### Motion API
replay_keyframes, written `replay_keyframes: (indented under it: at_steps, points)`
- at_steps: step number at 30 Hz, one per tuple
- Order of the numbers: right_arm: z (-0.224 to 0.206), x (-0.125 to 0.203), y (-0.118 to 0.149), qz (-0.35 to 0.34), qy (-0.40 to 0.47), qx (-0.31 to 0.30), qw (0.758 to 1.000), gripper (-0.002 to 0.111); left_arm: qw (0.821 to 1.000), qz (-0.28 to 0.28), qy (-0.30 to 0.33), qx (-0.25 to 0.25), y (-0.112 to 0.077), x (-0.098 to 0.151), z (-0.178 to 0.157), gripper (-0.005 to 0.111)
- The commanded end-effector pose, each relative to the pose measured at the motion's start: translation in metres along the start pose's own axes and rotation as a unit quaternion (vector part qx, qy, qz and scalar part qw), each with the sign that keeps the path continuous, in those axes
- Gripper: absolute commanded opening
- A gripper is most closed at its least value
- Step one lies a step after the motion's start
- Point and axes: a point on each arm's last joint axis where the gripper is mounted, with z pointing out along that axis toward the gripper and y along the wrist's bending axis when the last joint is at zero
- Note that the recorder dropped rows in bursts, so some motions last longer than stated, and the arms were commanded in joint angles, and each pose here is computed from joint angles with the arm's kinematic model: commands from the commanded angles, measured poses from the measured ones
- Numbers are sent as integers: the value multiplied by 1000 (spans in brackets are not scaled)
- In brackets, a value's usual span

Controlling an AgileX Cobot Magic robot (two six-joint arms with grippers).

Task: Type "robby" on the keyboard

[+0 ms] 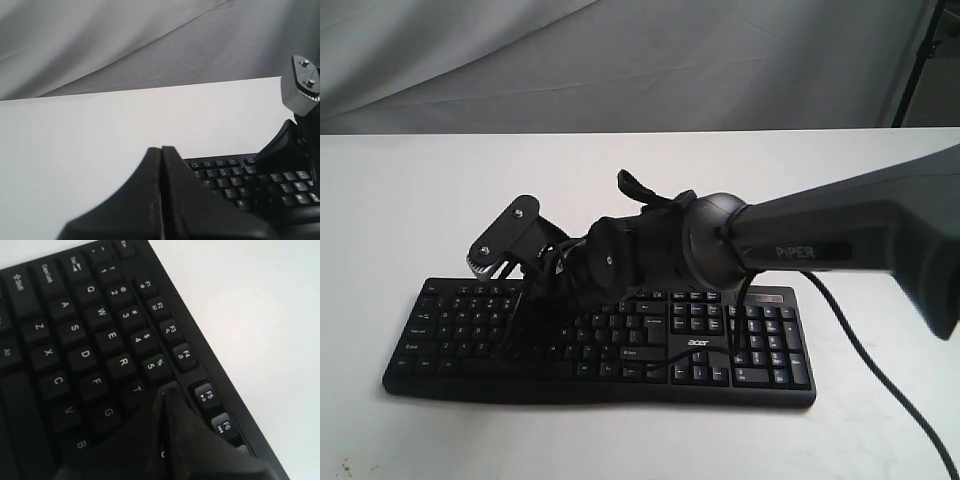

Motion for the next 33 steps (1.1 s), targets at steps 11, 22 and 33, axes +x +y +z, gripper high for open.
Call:
replay_keyframes:
  at_steps: [11,22,33]
  points:
    - [5,0,3,-6,-5,3,1000,0,1000,1,-3,3,0,1,0,0]
    - [10,5,4,-2,4,-1,1000,0,1000,1,-3,3,0,1,0,0]
    - [-97,-23,-11,6,-89,42,995,0,1000,1,-3,3,0,1,0,0]
